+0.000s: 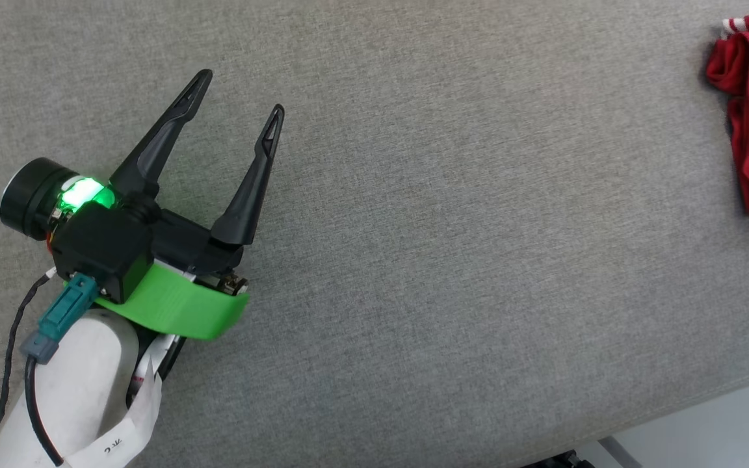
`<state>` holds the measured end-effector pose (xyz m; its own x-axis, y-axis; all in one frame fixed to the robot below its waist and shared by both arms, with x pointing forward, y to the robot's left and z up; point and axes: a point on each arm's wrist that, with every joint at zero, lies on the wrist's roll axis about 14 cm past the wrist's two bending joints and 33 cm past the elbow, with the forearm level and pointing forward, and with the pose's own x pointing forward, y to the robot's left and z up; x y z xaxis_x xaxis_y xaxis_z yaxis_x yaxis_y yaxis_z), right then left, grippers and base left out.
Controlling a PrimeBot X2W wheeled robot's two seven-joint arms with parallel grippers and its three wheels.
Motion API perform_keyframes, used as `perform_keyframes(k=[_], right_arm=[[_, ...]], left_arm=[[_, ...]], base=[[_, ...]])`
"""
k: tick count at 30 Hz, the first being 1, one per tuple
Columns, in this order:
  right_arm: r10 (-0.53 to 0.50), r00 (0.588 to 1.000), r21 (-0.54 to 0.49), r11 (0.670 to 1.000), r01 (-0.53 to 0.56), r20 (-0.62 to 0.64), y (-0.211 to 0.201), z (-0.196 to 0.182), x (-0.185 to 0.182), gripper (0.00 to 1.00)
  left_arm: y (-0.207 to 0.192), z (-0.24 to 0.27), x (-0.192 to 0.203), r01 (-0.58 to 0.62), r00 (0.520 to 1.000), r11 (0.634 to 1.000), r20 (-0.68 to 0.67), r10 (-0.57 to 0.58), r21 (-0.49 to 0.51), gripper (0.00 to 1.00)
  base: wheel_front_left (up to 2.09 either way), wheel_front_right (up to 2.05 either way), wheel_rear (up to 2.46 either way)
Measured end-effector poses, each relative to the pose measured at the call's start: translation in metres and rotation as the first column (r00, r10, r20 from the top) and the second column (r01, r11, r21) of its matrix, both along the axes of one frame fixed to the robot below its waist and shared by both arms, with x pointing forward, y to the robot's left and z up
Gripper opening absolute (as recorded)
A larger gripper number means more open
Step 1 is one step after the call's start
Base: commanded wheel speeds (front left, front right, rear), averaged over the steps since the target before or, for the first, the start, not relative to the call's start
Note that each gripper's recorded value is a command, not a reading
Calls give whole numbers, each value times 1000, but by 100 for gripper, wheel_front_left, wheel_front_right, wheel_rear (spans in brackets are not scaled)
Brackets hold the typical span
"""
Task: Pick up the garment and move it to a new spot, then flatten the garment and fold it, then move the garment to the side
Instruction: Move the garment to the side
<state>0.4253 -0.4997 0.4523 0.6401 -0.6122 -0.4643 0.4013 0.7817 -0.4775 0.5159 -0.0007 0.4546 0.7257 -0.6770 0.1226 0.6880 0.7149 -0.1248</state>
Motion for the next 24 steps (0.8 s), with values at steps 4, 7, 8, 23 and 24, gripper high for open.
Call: perform_keyframes(k=[4,7,8,23,24], right_arm=[[-2,1000,-31,1000,1,-22,-3,-16,5,100],[4,1000,-43,999,-5,-22,-2,-27,8,100],[4,1000,-48,999,-5,-20,-3,-28,9,100],[13,986,-178,984,18,169,-25,10,-1,100],[27,981,-184,983,8,190,-24,15,0,100]], left_arm=[[3,-15,1,-7,1000,1000,-30,7,6,100],[6,-18,1,-12,999,1000,-34,12,9,100],[7,-18,1,-13,999,1000,-33,13,10,100],[21,2,-5,-72,997,997,-4,72,-4,100],[22,5,-7,-82,997,997,-4,82,-9,100]], base=[[0,0,0],[0,0,0],[0,0,0],[0,0,0],[0,0,0]])
